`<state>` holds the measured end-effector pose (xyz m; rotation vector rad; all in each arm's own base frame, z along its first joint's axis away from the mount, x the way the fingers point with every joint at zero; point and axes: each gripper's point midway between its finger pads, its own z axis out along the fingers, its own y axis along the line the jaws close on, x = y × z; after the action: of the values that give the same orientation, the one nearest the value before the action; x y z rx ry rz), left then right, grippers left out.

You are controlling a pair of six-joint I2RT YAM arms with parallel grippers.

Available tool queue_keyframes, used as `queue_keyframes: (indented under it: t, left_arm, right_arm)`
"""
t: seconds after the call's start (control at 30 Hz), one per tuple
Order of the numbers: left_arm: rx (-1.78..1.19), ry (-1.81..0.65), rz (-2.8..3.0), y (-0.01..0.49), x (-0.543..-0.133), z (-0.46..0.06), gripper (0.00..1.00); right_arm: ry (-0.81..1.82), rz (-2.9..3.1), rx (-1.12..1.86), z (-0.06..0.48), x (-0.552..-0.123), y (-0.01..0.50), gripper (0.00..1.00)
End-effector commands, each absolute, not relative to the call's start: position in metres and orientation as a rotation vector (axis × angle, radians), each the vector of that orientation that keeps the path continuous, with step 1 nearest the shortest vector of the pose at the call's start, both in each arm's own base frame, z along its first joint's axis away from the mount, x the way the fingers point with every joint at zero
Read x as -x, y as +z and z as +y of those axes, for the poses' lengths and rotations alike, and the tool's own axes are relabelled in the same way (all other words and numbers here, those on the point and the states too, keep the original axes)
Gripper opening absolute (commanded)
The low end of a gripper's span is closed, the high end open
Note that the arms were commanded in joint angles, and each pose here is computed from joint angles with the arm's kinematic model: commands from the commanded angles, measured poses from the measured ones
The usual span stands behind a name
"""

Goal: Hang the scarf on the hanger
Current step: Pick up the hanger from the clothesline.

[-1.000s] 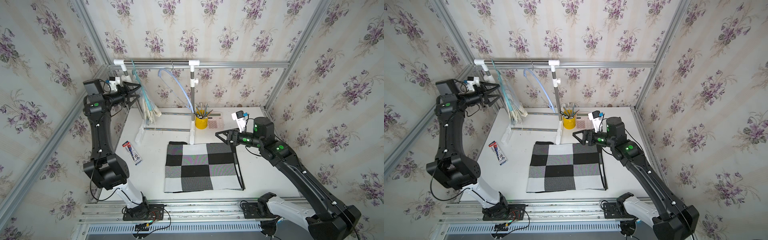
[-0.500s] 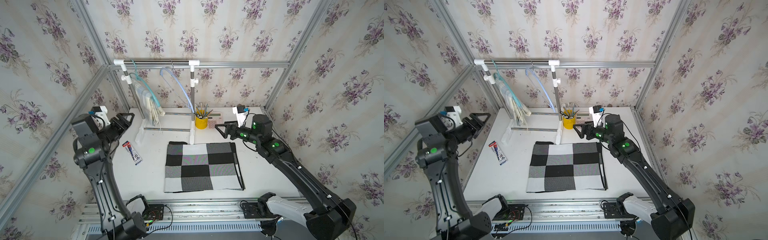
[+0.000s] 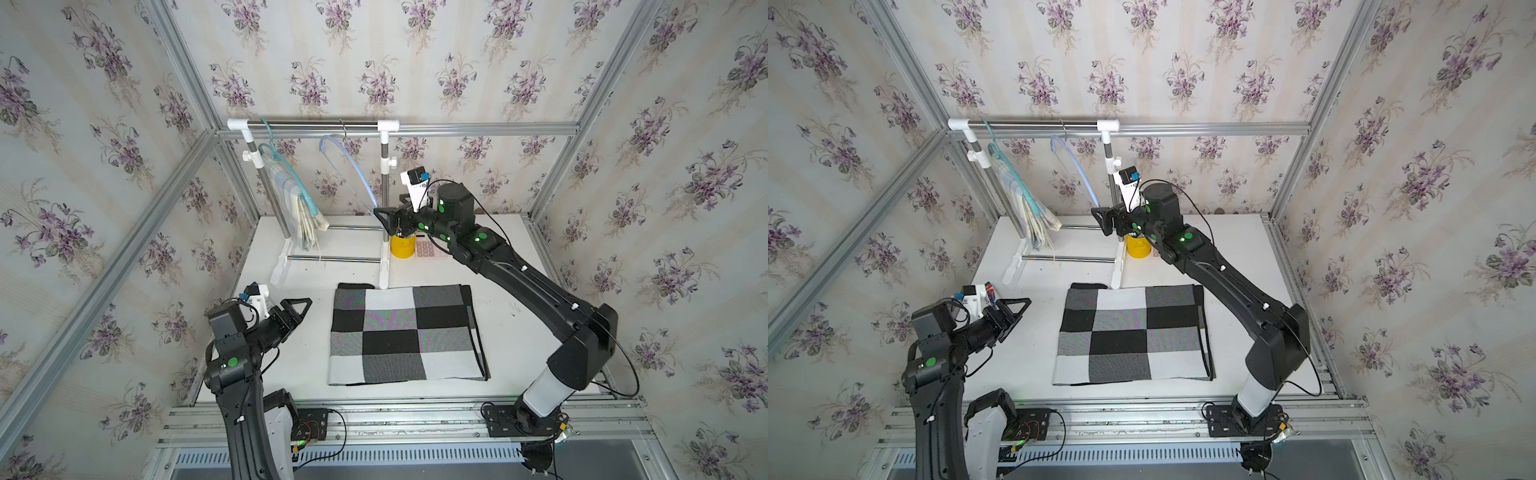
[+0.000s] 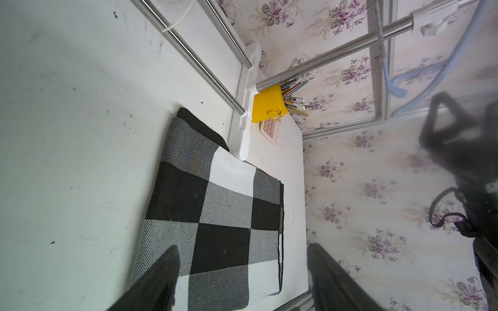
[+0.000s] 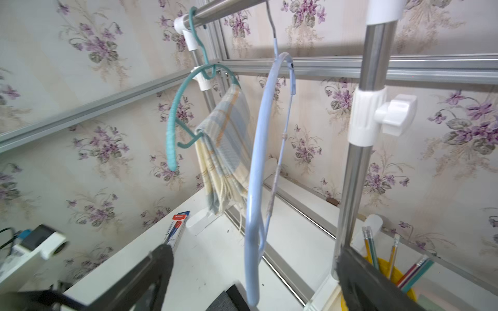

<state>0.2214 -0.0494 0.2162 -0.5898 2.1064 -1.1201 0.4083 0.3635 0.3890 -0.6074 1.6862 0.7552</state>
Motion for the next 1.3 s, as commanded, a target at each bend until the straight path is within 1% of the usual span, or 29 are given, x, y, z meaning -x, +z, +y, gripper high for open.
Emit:
queue_keyframes:
  t: [0.0, 0.2, 0.27, 0.43, 0.5, 0.63, 0.7, 0.83, 1.07, 1.2, 1.27]
  left_arm:
    - [0.549, -1.142, 2.096, 0.220, -0.226, -0.051, 0.76]
    - [0.531, -1.153, 2.085, 0.222, -0.226, -0.052, 0.76]
    - [0.523, -1.159, 2.081, 0.223, -0.227, -0.053, 0.76]
    - [0.526, -1.175, 2.088, 0.222, -0.228, -0.053, 0.76]
    - [0.519, -1.185, 2.086, 0.223, -0.228, -0.054, 0.76]
    - [0.506, -1.190, 2.085, 0.225, -0.226, -0.056, 0.76]
    - [0.507, -1.190, 2.086, 0.225, -0.227, -0.056, 0.76]
    - [0.512, -1.190, 2.086, 0.224, -0.227, -0.055, 0.76]
    - [0.538, -1.187, 2.099, 0.220, -0.228, -0.054, 0.75]
    - [0.519, -1.258, 2.068, 0.224, -0.233, -0.057, 0.75]
    - [0.523, -1.254, 2.067, 0.220, -0.238, -0.058, 0.75]
  right_arm:
    - [0.663, 1.656, 0.562, 0.367, -0.436, 0.397, 0.95]
    - [0.730, 1.651, 0.651, 0.409, -0.450, 0.392, 0.82]
    - [0.719, 1.646, 0.657, 0.415, -0.455, 0.393, 0.75]
    - [0.740, 1.648, 0.644, 0.425, -0.463, 0.390, 0.45]
    - [0.744, 1.657, 0.638, 0.429, -0.464, 0.387, 0.34]
    - [0.756, 1.649, 0.643, 0.437, -0.458, 0.388, 0.20]
    - [0.751, 1.637, 0.648, 0.438, -0.454, 0.393, 0.15]
    - [0.764, 1.601, 0.643, 0.436, -0.449, 0.408, 0.01]
    - [0.819, 1.546, 0.567, 0.425, -0.438, 0.435, 0.00]
    - [0.889, 1.549, 0.547, 0.413, -0.417, 0.440, 0.00]
    - [0.933, 1.551, 0.523, 0.403, -0.402, 0.437, 0.00]
